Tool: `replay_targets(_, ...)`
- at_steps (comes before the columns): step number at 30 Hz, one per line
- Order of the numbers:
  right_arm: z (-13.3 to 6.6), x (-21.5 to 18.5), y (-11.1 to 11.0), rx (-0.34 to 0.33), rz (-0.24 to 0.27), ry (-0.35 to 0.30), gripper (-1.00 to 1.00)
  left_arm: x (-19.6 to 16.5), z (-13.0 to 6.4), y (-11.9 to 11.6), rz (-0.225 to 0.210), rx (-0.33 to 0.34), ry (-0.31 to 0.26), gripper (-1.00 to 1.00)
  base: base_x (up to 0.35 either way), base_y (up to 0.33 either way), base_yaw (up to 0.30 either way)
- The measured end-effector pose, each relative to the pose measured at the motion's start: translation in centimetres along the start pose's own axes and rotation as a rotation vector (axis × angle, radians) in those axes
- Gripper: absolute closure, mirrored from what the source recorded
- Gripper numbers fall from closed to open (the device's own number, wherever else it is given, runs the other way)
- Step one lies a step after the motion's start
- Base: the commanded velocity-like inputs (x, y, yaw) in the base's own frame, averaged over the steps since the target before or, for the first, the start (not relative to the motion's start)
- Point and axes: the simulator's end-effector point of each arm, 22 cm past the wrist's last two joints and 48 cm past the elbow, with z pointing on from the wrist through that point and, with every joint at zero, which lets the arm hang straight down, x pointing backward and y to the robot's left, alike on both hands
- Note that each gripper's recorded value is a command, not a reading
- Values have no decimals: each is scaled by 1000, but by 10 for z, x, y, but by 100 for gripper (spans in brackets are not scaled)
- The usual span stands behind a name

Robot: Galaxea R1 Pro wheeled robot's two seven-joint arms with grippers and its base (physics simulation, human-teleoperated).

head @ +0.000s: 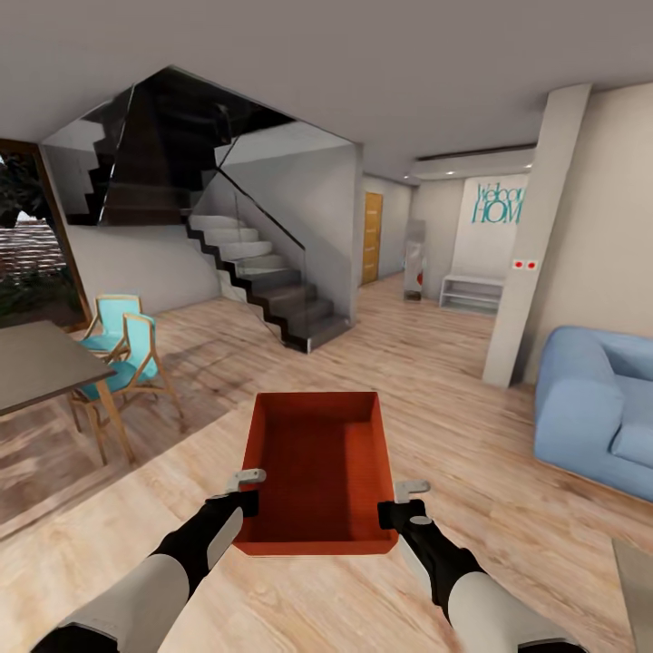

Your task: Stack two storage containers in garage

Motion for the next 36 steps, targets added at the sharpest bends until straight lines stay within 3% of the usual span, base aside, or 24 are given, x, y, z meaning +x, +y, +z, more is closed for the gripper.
replay_targets(13,0,0,0,0,1,1,100,0,0,0,0,0,0,100,319,0,-21)
replay_targets(36,0,0,0,0,2,0,100,0,0,0,2,0,-1,100,319,0,-272)
